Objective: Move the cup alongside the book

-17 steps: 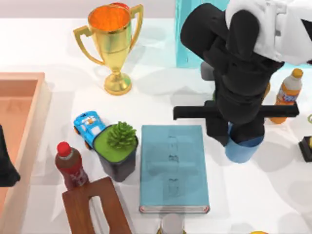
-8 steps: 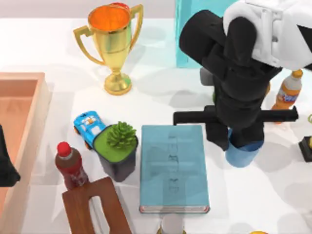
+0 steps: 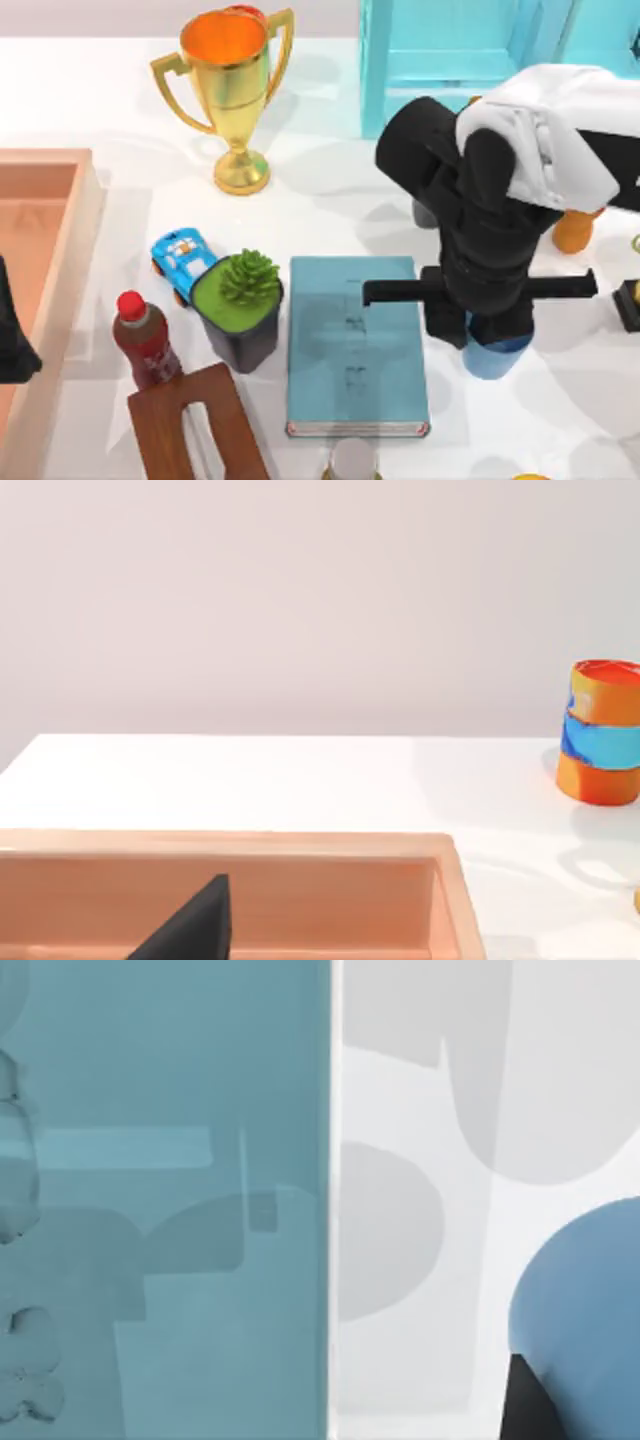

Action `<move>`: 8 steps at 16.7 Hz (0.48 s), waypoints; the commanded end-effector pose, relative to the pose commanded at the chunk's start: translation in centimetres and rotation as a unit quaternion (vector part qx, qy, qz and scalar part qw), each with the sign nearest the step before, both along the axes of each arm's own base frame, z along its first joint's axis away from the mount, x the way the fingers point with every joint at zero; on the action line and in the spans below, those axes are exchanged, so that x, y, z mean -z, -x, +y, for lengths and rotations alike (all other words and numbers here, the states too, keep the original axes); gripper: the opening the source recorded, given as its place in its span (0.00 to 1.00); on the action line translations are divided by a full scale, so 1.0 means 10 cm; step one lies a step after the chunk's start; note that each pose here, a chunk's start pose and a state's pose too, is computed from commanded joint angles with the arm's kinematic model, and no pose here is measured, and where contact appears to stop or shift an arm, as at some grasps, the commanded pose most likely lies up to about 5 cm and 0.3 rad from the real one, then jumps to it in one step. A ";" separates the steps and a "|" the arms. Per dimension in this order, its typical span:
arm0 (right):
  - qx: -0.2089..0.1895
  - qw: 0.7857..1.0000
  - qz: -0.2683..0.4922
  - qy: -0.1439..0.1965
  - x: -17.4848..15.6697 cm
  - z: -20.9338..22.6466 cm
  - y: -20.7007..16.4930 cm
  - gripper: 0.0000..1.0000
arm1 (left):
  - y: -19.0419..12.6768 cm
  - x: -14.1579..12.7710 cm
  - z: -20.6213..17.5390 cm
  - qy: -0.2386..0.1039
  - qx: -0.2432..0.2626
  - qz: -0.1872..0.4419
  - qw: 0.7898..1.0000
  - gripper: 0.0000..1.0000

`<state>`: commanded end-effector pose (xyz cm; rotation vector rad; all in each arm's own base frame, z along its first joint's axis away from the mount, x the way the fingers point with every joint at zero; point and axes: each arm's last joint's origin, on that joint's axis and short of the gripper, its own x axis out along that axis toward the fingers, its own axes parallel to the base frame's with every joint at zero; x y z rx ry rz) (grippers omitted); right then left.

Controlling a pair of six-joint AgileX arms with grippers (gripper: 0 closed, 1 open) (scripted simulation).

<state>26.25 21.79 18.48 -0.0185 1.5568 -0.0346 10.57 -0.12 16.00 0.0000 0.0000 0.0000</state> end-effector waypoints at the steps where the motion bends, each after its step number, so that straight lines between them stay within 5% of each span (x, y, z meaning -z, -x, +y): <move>1: 0.000 1.000 0.000 0.000 0.00 0.00 0.00 0.00 | 0.00 0.00 0.00 0.000 0.000 0.000 1.000 1.00; 3: 0.000 1.000 0.000 0.000 0.00 0.00 0.00 0.00 | 0.00 0.00 0.00 0.000 0.000 0.000 1.000 1.00; 8: 0.000 1.000 0.000 0.000 0.00 0.00 0.00 0.38 | 0.00 0.00 0.00 0.000 0.000 0.000 1.000 1.00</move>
